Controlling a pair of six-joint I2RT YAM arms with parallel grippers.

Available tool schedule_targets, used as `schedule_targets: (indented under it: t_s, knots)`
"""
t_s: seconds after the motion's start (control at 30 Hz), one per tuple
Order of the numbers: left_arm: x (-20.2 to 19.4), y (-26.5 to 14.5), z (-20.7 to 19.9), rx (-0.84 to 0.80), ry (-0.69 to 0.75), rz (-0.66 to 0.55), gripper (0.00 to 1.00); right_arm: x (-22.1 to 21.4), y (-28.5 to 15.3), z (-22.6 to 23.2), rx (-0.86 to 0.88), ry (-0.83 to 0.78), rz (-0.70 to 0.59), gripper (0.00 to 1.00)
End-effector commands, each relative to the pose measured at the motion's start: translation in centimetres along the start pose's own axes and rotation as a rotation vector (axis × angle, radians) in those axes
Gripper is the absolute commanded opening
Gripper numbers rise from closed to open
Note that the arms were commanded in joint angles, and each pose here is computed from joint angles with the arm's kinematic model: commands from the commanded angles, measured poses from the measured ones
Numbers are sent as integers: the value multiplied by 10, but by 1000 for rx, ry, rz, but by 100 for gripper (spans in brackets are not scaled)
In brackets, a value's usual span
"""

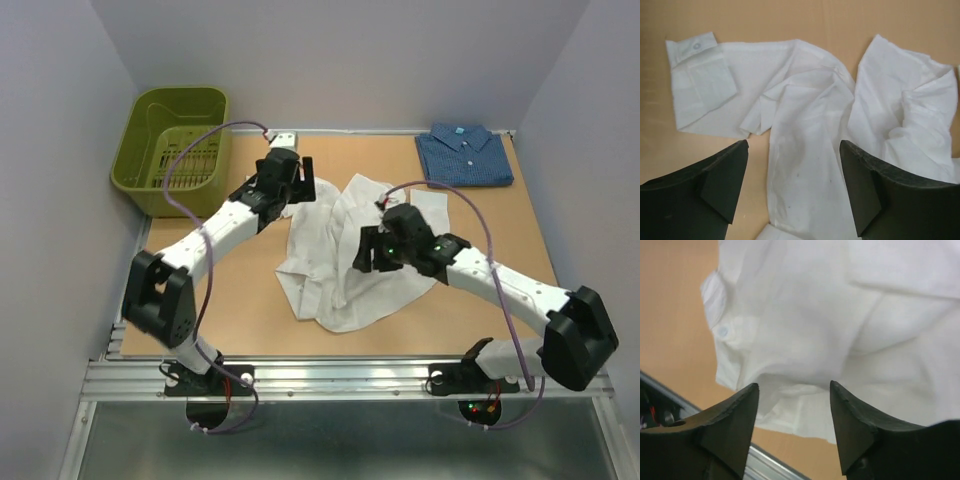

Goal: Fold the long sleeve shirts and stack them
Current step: Flatten the shirt out

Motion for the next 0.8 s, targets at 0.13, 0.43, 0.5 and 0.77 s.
schedule_targets:
  t_s: [0.13, 0.43, 0.5, 0.77]
  knots:
    - [-41, -104, 5, -131, -236, -62, 90, 59, -40, -101, -239, 194, -256, 85]
    - [-173, -139, -46, -327, -179, 229, 86, 74, -50, -188, -399, 489, -316, 100]
    - [-184, -140, -44, -314, -201, 258, 84, 75, -53, -198, -427, 517, -331, 100]
    - [-204, -134, -52, -345, -172, 343, 77, 66, -47, -225, -437, 611, -320, 93]
Point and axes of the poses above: each gripper's point midway between its finger pads, its own y axis out along the fingers, its own z axis along the line the jaws close on, x = y × z, the point moved 1 cm from there along -y, back along the fingers, and after that the axes turned 13 degrees about y, right-handed, at the moved point
